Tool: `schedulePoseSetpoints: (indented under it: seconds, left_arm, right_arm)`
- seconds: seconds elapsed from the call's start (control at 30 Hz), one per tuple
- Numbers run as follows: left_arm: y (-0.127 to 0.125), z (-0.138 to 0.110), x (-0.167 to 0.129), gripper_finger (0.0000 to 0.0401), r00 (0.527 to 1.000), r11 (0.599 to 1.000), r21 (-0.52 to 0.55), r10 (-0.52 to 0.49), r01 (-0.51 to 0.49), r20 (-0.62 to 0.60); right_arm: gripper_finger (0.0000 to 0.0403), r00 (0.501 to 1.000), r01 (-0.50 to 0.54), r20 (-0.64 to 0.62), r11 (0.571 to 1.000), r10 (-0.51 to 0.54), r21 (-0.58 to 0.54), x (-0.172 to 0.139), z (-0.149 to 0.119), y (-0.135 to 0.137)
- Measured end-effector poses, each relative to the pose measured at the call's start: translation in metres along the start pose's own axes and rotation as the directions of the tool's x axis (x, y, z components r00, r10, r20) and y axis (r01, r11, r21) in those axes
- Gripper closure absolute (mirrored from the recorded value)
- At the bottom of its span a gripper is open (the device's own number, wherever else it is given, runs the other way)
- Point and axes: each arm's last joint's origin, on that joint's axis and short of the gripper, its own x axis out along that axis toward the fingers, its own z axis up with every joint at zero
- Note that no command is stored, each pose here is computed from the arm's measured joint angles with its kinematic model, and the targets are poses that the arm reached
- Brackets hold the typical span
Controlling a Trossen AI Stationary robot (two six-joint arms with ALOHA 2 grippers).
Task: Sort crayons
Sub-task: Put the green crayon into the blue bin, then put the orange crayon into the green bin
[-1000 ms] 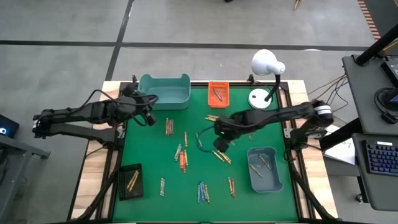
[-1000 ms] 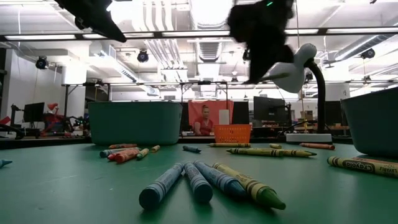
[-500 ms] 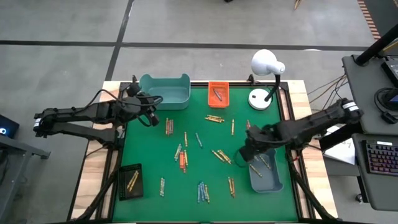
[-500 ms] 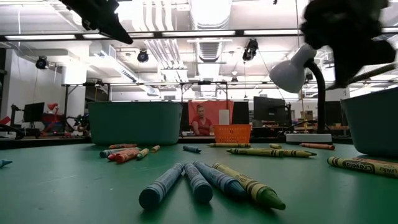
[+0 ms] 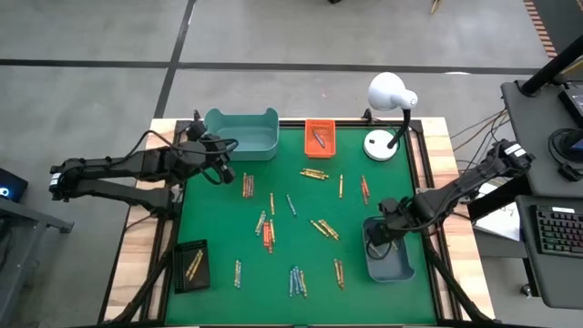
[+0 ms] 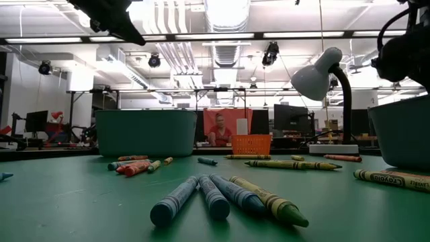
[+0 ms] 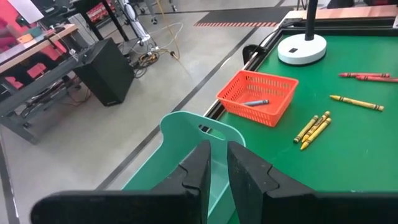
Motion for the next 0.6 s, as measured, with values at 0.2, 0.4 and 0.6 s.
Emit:
schedulePoseSetpoints:
  seconds: [0.2,0.4,0.6]
  left_arm:
    - [-0.0005,0.0,0.0006,0.0365,1.0,1.0,-0.001,0.0,0.0,-0.001]
    - [-0.0028,-0.0007,0.0036,0.0365,1.0,1.0,-0.002,0.0,0.0,-0.013]
    - [-0.0053,-0.0015,0.0068,0.0365,1.0,1.0,0.004,0.0,0.0,-0.026]
  right_arm:
    - [0.0382,1.0,-0.005,0.002,1.0,0.005,0.001,-0.0002,0.0002,0.0004]
    - [0.0321,1.0,-0.016,0.002,1.0,0.016,0.001,-0.0001,0.0001,0.0014]
    - [0.0264,0.997,-0.078,-0.014,0.997,0.078,-0.019,-0.0086,-0.0008,0.0078]
